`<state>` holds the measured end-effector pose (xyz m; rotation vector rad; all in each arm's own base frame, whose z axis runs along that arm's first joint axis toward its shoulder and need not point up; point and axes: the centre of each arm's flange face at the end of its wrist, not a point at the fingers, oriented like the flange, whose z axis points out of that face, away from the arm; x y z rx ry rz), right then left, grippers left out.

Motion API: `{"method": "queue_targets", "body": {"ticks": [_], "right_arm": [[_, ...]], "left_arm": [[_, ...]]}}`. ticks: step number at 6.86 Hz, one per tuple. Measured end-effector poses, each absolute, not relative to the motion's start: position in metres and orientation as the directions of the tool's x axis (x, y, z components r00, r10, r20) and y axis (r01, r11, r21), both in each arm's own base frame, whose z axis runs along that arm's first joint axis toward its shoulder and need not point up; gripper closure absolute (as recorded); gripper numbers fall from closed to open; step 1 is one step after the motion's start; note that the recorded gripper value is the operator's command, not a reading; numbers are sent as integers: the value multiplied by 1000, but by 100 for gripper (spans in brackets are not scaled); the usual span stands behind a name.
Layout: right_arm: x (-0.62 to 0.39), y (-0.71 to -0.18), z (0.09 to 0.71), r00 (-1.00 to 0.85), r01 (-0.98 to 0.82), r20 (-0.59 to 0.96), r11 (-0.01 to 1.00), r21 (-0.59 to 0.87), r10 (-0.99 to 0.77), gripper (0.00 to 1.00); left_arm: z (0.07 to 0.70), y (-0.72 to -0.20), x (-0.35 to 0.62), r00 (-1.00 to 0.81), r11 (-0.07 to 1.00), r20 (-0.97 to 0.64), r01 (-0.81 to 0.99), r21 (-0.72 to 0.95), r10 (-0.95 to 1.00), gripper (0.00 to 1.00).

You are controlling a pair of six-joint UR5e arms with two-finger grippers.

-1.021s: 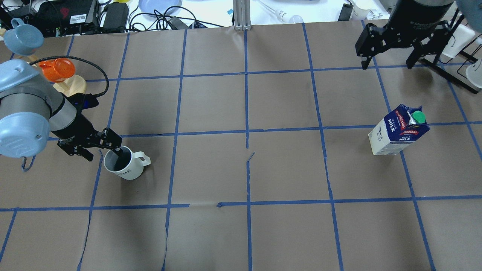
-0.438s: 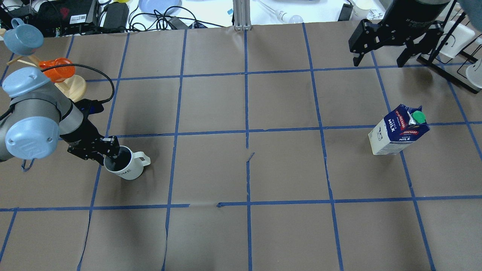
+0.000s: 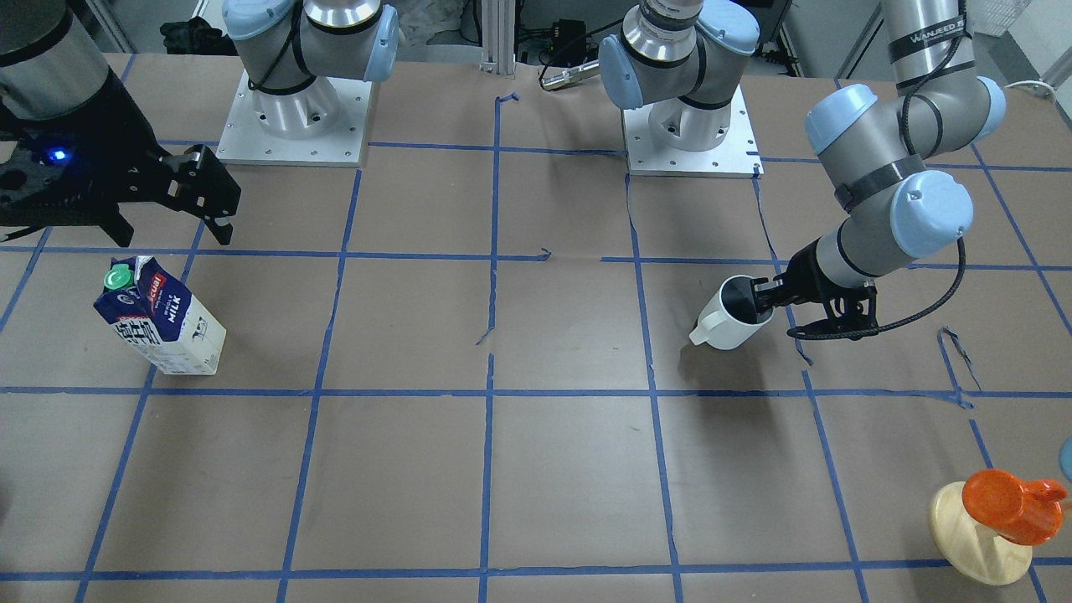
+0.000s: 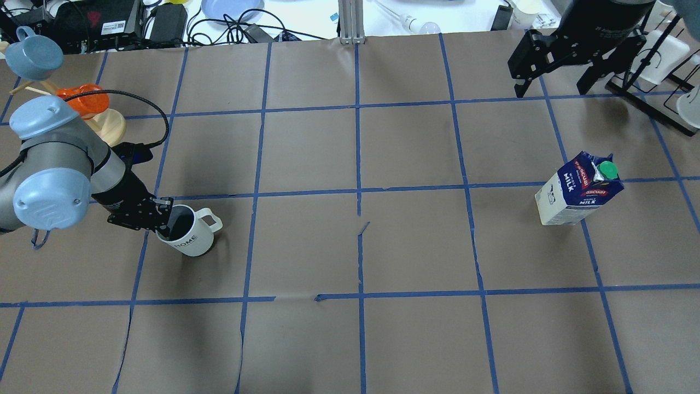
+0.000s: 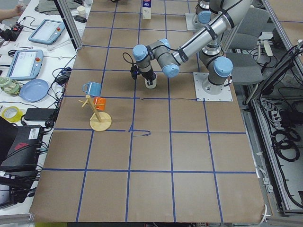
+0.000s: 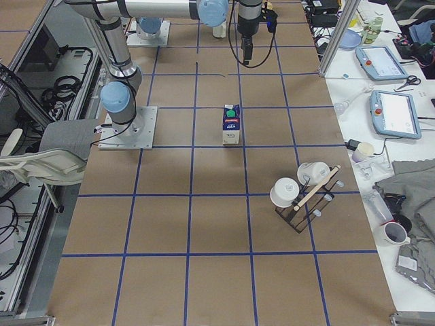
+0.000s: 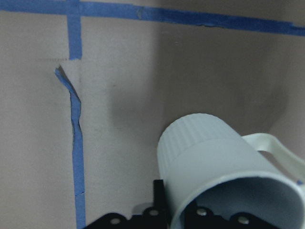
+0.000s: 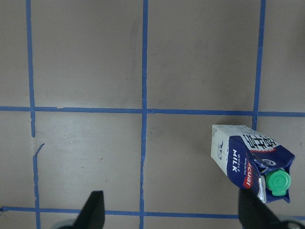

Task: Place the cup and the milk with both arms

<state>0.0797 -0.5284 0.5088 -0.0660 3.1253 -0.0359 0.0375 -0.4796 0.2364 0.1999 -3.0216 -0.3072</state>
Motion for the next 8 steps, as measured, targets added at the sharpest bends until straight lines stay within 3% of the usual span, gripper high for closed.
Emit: {"method": "queue_targets", "body": {"ticks": [4, 8], "right_arm": [[80, -521, 516, -999, -48, 7, 998, -32, -48, 0], [79, -523, 514, -1000, 1, 23, 999, -46, 2, 0]], "left_arm": [[302, -500, -168, -973, 976, 96, -201, 87, -209, 100], [288, -434, -301, -973, 974, 75, -210, 88, -217, 100]]}}
